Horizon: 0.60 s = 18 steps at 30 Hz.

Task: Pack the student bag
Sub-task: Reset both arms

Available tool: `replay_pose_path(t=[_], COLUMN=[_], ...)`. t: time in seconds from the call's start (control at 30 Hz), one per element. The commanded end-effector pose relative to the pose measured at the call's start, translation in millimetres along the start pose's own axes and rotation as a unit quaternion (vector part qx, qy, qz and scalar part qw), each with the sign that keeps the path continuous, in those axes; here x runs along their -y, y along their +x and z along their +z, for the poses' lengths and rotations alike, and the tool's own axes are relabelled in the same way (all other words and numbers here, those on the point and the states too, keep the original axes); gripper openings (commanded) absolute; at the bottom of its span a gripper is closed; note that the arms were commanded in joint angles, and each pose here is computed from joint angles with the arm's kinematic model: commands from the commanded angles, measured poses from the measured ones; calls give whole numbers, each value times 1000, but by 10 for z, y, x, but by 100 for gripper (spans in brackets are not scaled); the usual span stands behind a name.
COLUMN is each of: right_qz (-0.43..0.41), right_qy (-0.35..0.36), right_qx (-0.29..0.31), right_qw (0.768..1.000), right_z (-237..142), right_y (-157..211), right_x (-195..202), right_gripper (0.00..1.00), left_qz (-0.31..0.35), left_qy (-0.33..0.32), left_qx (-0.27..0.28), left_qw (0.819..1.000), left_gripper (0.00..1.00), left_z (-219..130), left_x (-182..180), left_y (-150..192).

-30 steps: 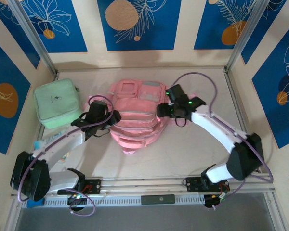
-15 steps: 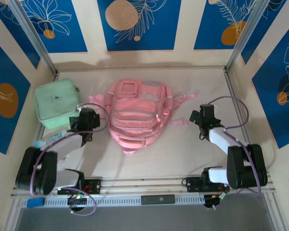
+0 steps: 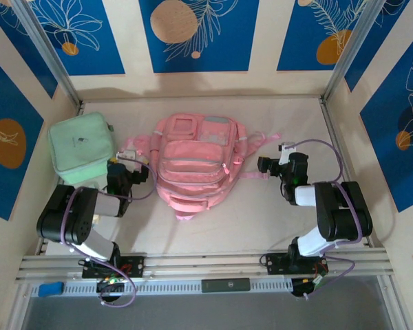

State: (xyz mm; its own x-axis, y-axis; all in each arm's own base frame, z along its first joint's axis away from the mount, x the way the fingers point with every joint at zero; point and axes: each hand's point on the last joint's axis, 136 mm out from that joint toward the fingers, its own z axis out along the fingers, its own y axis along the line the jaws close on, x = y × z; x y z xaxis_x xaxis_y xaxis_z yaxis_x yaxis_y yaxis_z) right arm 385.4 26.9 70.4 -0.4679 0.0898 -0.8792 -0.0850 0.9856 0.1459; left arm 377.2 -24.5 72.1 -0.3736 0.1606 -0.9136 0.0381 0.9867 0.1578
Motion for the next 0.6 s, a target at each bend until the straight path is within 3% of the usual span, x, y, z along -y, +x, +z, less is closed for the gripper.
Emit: replay_pose_path(t=[0.0,0.4,0.57], right_qz=[-10,-15,-16], right_qy=[-21,-25,-26], right_qx=[39,40,40], right_qw=[999,999,999], right_z=[5,-3,0], right_y=[-246,-250,-247], right_x=[-43,-70,-74], right_gripper=[99,99,99], left_qz=[-37,-46,-34], left_qy=[0,7,38], left_qx=[22,31,27], left_qw=[999,998,998], left_gripper=[99,99,99], left_z=[129,95,111], left_x=[-121,-135,-26], left_y=[-229,-245,-250])
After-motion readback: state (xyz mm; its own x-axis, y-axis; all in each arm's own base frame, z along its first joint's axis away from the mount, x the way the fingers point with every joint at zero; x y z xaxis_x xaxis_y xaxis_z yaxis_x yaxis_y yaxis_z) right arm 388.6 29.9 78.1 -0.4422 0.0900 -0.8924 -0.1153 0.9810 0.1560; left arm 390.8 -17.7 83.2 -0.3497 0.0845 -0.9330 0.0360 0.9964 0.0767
